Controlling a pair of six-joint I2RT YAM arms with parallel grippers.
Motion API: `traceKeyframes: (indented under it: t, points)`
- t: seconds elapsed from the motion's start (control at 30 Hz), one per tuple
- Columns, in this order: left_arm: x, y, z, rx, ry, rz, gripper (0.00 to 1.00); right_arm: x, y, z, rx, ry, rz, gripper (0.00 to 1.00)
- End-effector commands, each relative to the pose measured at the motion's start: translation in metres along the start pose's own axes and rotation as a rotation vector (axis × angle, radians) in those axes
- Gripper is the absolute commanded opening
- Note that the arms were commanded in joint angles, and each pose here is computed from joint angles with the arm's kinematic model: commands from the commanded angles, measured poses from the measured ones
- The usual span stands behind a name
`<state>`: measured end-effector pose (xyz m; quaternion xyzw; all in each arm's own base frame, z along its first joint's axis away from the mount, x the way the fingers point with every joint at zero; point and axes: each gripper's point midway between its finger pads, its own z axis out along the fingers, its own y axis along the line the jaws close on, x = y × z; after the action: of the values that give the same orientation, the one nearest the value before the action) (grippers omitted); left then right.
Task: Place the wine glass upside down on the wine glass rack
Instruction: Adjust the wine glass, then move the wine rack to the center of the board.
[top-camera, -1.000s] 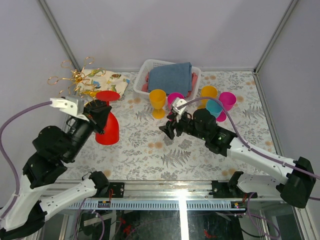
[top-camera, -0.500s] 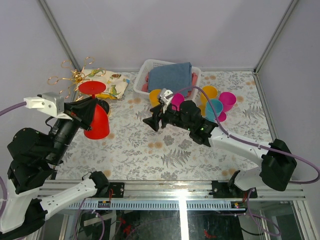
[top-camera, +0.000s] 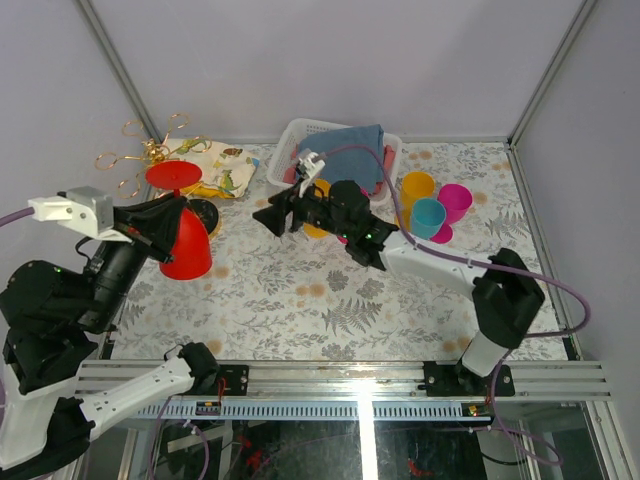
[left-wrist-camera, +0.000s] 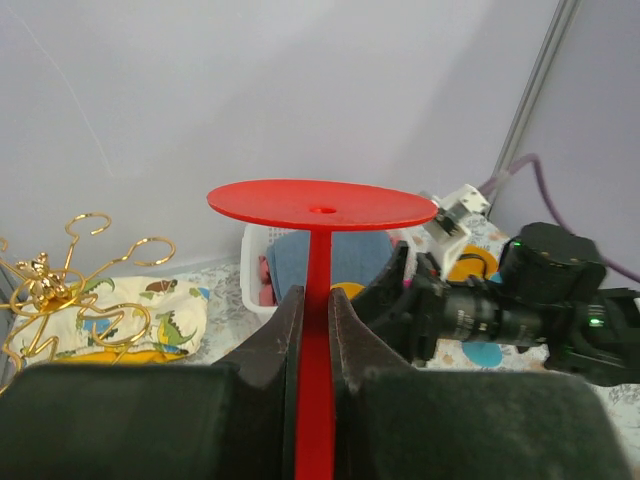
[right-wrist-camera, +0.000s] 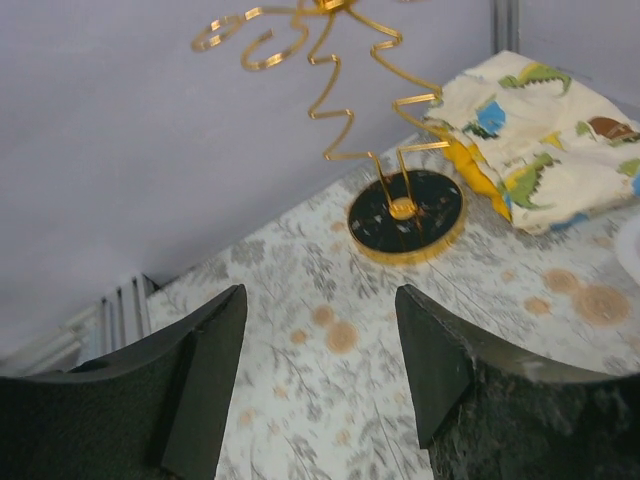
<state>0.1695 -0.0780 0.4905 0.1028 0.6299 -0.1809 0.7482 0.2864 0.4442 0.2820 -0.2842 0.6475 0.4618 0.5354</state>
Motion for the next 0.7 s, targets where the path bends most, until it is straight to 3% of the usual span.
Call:
traceKeyframes:
  t: [0.0, 0.37, 0.53, 0.57, 0.6, 0.67]
  points:
    - [-0.024, 0.004, -0.005, 0.001, -0.054, 0.014, 0.00, -0.070, 0.020, 0.035, -0.054, -0.180, 0.154, 0.69]
    - [-0.030, 0.019, -0.022, -0.049, -0.074, -0.019, 0.00, -0.074, 0.011, 0.128, -0.069, -0.201, 0.655, 0.76]
    - [-0.027, 0.021, -0.025, -0.055, -0.063, -0.025, 0.00, -0.079, 0.023, 0.155, -0.083, -0.221, 0.709, 0.87]
    - [-0.027, 0.022, -0.026, -0.059, -0.065, -0.027, 0.00, -0.080, 0.027, 0.159, -0.089, -0.225, 0.710, 0.97]
    - [-0.027, 0.023, -0.027, -0.060, -0.065, -0.029, 0.00, -0.079, 0.027, 0.161, -0.087, -0.224, 0.712, 1.00]
    - [-0.028, 0.024, -0.028, -0.063, -0.067, -0.030, 0.00, -0.074, 0.026, 0.164, -0.076, -0.222, 0.725, 0.99]
